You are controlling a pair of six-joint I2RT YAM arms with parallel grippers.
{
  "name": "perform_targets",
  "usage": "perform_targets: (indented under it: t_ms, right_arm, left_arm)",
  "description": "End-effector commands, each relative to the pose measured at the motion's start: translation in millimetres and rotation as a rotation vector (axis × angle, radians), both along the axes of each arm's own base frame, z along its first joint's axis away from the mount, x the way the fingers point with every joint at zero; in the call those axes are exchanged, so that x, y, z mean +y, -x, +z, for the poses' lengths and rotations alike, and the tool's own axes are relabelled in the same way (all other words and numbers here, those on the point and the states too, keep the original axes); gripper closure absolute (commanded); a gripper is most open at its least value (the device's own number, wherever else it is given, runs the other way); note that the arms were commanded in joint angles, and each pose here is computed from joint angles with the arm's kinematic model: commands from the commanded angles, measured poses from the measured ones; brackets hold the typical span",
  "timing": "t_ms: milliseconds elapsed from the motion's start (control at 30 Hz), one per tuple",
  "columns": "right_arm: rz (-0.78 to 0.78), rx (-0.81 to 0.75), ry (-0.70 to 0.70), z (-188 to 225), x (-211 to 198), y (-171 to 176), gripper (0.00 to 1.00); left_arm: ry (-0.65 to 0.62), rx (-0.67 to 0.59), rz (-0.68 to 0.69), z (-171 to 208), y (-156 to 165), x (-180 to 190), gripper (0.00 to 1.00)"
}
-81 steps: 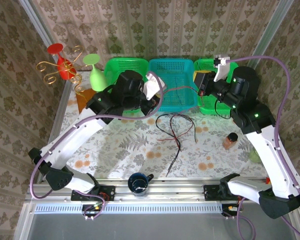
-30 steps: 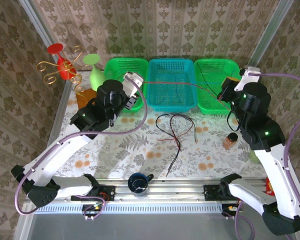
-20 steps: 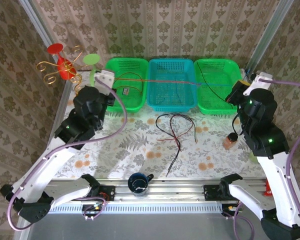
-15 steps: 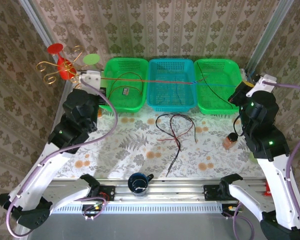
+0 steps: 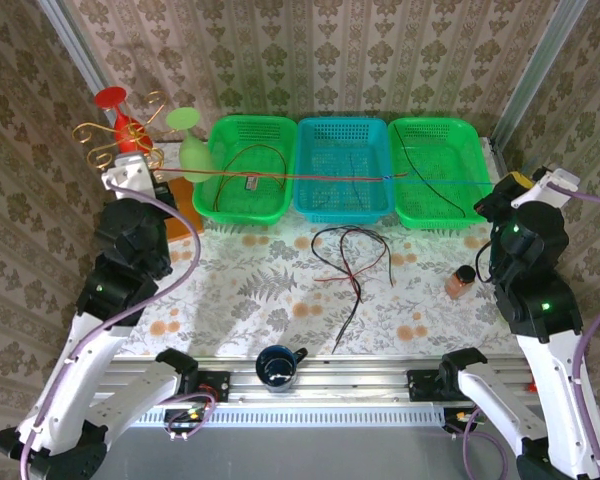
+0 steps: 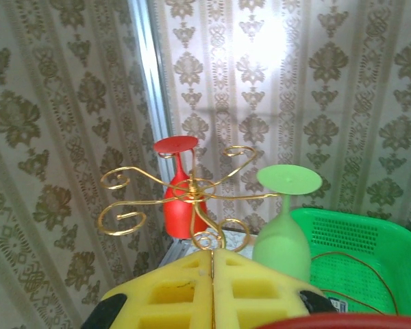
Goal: Untangle the cables
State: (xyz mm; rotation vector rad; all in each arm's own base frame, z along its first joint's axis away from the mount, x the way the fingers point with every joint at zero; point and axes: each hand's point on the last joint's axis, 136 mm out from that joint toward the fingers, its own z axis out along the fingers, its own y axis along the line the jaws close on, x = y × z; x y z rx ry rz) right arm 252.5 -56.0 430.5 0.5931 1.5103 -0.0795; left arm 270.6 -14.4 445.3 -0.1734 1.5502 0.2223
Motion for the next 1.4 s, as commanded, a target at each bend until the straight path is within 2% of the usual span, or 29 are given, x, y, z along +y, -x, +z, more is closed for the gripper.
perform_targets:
  t_ms: [0, 300, 500, 600, 733, 833, 1167, 1367]
  right_arm:
    - [-0.086, -0.016, -0.008, 0, -15, 9, 1.00]
    - [-0.203, 0.018, -0.006, -12, -35, 21, 1.00]
    - [-0.220, 0.017, -0.023, -17, -40, 25, 1.00]
    - [-0.177, 0.010, -0.026, -15, -34, 20, 1.00]
    - [-0.121, -0.005, -0.031, -9, -26, 13, 1.00]
    - [-0.087, -0.009, -0.045, -7, -21, 9, 1.00]
    - [-0.040, -0.006, -0.067, -7, -13, 3, 1.00]
    - [-0.034, -0.006, -0.080, -9, -12, -1, 1.00]
  left_arm:
    - [0.060, -0.038, 0.082, 4, 12, 22, 1.00]
    - [0.108, -0.071, 0.198, 3, 33, 58, 1.00]
    - [0.128, -0.067, 0.187, 0, 34, 60, 1.00]
    - [0.130, -0.047, 0.117, 1, 27, 47, 1.00]
    - [0.151, -0.030, -0.061, 4, 11, 15, 1.00]
    - [0.159, 0.016, -0.142, 3, 0, -2, 1.00]
    - [0.141, -0.004, -0.271, 31, -23, -41, 1.00]
    - [0.069, 0.002, -0.328, 40, -60, -83, 1.00]
